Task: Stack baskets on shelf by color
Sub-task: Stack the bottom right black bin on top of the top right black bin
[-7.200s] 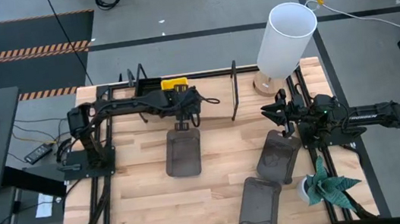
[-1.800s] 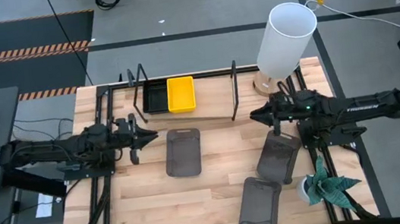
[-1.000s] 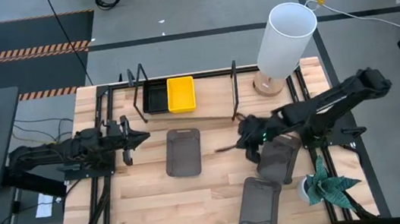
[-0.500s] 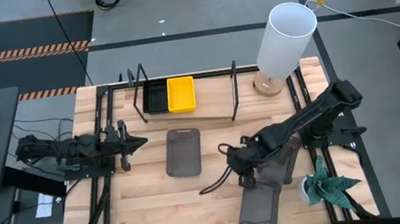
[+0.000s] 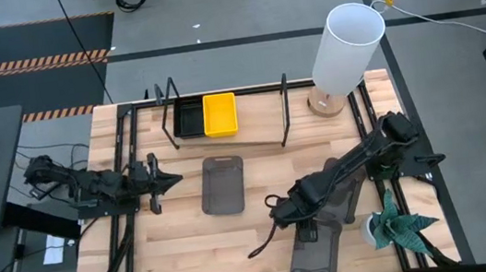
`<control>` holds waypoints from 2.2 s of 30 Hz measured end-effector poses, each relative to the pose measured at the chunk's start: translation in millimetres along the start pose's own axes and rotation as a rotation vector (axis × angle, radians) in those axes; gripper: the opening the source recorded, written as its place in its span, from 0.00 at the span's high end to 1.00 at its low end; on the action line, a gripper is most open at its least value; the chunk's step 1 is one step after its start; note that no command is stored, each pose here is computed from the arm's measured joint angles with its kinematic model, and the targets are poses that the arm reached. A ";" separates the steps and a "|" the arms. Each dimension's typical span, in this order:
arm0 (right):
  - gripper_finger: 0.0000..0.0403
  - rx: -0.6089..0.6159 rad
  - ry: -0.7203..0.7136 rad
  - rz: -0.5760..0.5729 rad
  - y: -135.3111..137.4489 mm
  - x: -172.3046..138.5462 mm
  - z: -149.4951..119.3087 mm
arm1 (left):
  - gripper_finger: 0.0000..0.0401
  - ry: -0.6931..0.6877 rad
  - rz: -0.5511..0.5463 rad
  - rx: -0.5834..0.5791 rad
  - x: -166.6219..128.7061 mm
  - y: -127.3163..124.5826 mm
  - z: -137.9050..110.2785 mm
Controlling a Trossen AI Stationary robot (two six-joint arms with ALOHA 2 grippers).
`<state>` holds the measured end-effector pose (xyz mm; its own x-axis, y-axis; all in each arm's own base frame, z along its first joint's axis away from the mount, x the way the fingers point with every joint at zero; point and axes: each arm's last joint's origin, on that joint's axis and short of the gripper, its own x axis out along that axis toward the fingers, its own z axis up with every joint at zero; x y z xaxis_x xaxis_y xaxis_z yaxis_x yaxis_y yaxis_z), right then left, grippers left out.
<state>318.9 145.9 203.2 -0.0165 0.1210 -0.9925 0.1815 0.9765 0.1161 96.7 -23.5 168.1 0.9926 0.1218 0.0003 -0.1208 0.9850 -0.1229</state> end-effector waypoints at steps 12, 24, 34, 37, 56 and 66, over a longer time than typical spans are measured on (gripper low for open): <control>0.67 -0.031 0.104 -0.011 -1.7 44.6 16.1 | 0.96 0.003 -0.012 -0.101 -0.2 -1.3 -0.5; 0.96 0.019 0.096 0.021 -22.4 43.6 31.5 | 0.93 0.000 -0.012 -0.102 -0.2 -1.3 -0.4; 0.99 0.103 0.014 0.086 -43.0 7.5 35.6 | 0.96 0.000 -0.012 -0.101 -0.2 -1.3 -0.3; 0.99 0.132 -0.048 0.121 -50.4 -22.1 28.3 | 0.95 -0.001 -0.013 -0.101 -0.2 -1.3 -0.2; 0.99 0.244 -0.038 0.003 -120.3 -87.3 -71.8 | 0.94 -0.001 -0.013 -0.101 -0.2 -1.4 -0.2; 0.99 0.380 0.016 -0.126 -167.7 -95.5 -107.0 | 0.91 -0.001 -0.013 -0.101 -0.2 -1.3 -0.2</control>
<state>184.8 -10.4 282.5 -0.0766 0.0104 -0.9970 0.5282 0.8485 -0.0317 96.7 -24.9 168.0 0.9940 0.1094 0.0040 -0.1058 0.9692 -0.2225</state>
